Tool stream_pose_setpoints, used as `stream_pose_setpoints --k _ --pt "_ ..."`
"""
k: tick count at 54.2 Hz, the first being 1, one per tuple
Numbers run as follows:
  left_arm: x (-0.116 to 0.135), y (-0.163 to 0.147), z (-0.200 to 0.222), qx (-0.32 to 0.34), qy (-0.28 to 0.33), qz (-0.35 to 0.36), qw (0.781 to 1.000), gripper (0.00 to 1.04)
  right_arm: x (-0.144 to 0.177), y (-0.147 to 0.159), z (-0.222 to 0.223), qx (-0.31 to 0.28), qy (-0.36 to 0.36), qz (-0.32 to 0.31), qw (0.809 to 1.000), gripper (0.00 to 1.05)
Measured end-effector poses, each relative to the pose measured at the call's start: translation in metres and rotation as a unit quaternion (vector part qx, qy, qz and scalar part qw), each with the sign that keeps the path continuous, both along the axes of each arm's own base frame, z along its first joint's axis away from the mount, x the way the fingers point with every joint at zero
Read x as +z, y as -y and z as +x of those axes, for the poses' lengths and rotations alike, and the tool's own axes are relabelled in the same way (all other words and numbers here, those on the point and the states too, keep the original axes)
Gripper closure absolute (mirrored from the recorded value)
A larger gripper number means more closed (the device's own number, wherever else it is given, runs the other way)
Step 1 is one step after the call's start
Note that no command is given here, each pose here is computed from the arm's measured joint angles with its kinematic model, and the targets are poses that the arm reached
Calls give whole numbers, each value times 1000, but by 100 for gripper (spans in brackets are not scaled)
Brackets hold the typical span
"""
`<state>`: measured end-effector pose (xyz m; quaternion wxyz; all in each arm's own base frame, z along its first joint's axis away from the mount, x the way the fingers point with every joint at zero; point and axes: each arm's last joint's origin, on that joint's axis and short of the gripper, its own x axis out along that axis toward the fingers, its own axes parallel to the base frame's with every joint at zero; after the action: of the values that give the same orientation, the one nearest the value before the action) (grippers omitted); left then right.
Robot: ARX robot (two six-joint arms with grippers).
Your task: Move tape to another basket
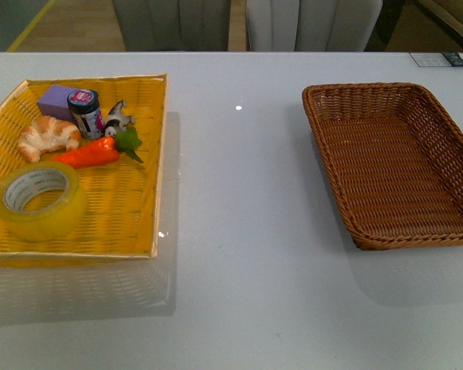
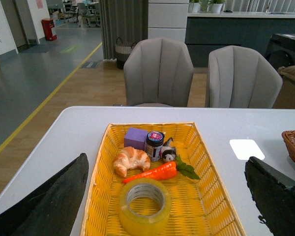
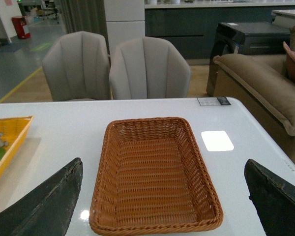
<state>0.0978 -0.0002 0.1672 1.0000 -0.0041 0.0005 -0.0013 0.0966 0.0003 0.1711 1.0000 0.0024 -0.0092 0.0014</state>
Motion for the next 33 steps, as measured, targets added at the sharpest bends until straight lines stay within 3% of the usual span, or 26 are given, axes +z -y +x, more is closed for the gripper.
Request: stream_pose_setpoints --k 33 --pt "0 0 0 0 0 0 1000 9 0 0 0 0 0 0 1000 9"
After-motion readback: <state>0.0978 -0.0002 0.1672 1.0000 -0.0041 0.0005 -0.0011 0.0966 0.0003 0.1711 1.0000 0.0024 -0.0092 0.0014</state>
